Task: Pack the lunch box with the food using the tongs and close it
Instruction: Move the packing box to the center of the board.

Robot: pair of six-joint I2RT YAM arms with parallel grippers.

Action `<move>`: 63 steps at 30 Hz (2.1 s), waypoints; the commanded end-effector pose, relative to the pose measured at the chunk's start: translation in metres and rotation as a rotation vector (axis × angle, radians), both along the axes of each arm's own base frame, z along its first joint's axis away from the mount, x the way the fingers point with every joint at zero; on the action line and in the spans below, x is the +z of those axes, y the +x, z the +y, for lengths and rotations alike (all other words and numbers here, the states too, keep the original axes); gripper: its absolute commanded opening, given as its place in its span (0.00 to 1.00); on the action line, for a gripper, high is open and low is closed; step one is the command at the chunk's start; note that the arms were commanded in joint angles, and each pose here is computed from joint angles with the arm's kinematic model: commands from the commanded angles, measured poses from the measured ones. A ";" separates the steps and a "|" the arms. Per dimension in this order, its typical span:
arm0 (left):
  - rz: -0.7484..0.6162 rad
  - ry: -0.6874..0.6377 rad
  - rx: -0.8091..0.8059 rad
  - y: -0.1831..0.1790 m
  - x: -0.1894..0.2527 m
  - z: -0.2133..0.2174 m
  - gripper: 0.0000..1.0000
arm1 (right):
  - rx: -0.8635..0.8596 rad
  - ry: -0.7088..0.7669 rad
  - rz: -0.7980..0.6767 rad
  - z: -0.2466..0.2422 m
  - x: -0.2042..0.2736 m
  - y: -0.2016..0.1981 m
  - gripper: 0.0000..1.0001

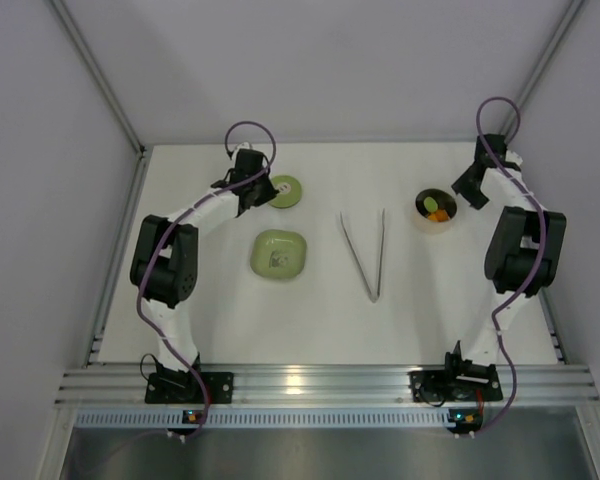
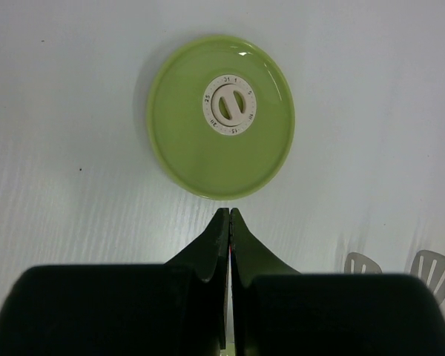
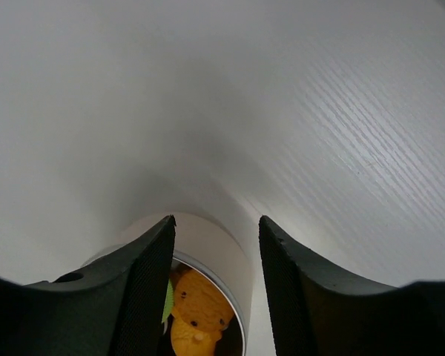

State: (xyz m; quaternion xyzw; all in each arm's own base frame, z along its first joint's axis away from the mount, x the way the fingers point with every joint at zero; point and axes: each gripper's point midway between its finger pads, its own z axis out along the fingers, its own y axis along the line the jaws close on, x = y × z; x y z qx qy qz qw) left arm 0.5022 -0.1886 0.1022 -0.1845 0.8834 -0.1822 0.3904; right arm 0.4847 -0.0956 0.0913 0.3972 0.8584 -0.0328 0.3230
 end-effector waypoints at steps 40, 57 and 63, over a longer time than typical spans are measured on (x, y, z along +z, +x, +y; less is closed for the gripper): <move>-0.063 -0.019 0.054 0.042 0.005 0.033 0.22 | 0.216 0.158 -0.110 0.148 0.025 -0.002 0.45; 0.020 0.071 0.069 0.049 -0.035 0.042 0.27 | 0.261 0.114 -0.194 0.152 0.077 -0.004 0.48; 0.033 0.082 0.056 0.051 -0.044 0.041 0.29 | 0.273 0.112 -0.216 0.152 0.092 -0.004 0.48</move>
